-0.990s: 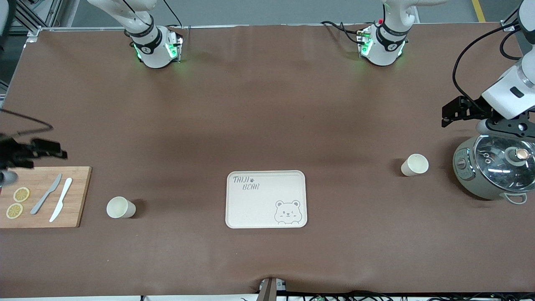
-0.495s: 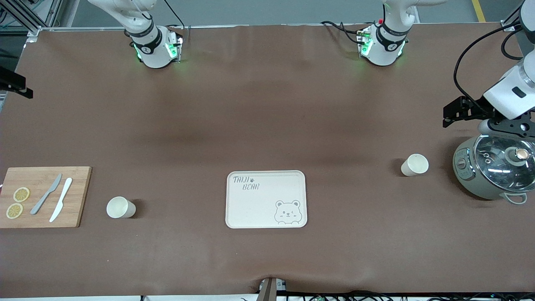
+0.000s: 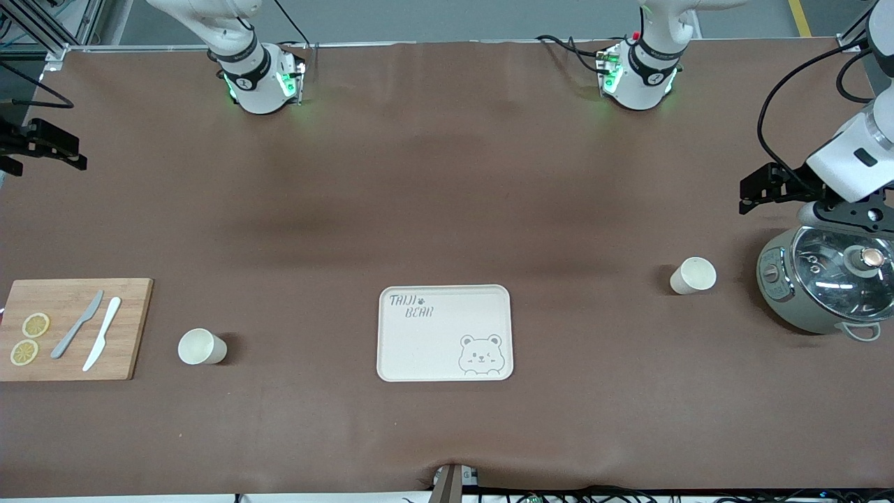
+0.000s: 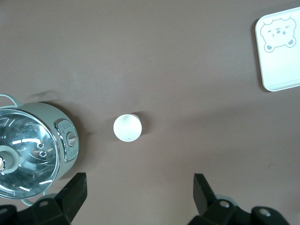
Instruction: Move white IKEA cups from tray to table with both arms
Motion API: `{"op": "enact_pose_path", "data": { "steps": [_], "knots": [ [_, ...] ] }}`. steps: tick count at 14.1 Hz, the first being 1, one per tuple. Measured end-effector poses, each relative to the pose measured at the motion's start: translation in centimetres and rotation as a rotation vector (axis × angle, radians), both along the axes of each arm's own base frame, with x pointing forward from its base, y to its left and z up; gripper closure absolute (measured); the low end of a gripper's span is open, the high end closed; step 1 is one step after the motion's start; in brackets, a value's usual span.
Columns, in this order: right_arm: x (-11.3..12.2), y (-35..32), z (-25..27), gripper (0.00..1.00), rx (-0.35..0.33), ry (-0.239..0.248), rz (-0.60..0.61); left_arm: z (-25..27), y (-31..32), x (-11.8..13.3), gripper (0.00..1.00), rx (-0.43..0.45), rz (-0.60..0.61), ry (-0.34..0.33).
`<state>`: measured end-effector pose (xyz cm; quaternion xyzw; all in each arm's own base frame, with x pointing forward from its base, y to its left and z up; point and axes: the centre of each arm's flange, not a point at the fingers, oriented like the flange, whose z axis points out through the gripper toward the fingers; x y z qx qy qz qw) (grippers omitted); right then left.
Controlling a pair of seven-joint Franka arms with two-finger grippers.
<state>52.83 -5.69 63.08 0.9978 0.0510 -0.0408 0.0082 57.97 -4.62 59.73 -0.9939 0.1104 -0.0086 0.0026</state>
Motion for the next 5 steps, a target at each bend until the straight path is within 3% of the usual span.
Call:
{"op": "enact_pose_path", "data": {
  "steps": [5],
  "knots": [
    [-0.23, -0.72, 0.69, 0.0, 0.006, -0.03, -0.03, -0.01, 0.0, 0.01, 0.0, 0.0, 0.0, 0.0]
  ]
}}
